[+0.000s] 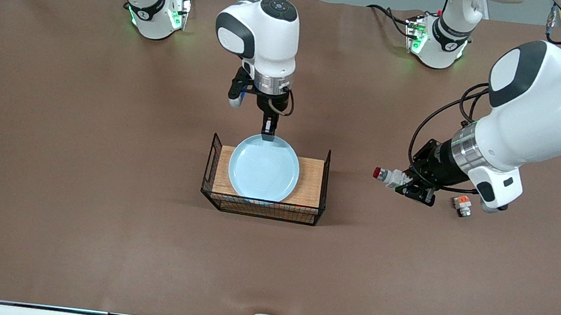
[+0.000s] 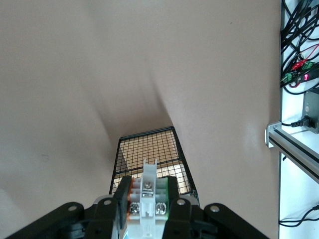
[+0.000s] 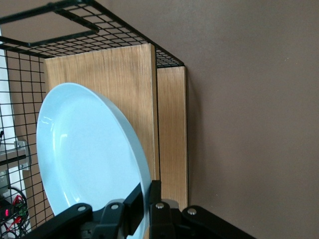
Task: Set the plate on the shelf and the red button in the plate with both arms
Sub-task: 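Open the right gripper and withdraw while the left gripper carries the button over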
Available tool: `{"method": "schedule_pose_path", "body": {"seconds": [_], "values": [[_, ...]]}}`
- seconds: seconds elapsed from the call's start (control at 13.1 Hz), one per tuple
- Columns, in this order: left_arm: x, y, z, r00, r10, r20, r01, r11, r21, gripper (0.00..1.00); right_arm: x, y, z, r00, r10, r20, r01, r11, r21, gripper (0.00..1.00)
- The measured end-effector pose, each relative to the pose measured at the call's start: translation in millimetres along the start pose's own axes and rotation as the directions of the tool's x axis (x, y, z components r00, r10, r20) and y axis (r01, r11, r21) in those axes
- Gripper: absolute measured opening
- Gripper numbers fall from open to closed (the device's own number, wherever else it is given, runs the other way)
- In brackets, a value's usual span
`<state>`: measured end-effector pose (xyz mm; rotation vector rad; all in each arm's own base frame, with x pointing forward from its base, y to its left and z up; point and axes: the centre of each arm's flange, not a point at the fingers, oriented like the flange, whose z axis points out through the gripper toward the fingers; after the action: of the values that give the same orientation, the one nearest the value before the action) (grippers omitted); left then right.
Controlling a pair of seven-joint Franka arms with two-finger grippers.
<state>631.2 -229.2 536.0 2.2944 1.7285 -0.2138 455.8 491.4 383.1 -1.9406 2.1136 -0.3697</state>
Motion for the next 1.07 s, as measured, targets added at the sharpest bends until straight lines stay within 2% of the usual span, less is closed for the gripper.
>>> {"method": "schedule_pose_path", "body": {"seconds": [0.3,0.61,0.84,1.07], "values": [[-9,0,5,1.0,0.01,0.003,-0.01,1.0,0.005,0.33,0,-1,0,1.0,0.004,0.006,-0.004,1.0,0.003,0.08],[-47,-4,13,1.0,-0.018,0.01,0.018,1.0,0.018,0.33,0,-1,0,1.0,0.004,0.006,-0.004,1.0,0.002,0.11],[-79,-10,20,0.999,-0.042,0.014,0.042,0.999,0.029,0.33,2,-3,4,1.0,0.008,0.003,-0.008,1.0,0.002,0.4],[-110,-17,29,0.998,-0.058,0.017,0.057,0.997,0.045,0.33,2,-2,11,1.0,0.006,-0.006,-0.006,1.0,-0.004,0.75]]}}
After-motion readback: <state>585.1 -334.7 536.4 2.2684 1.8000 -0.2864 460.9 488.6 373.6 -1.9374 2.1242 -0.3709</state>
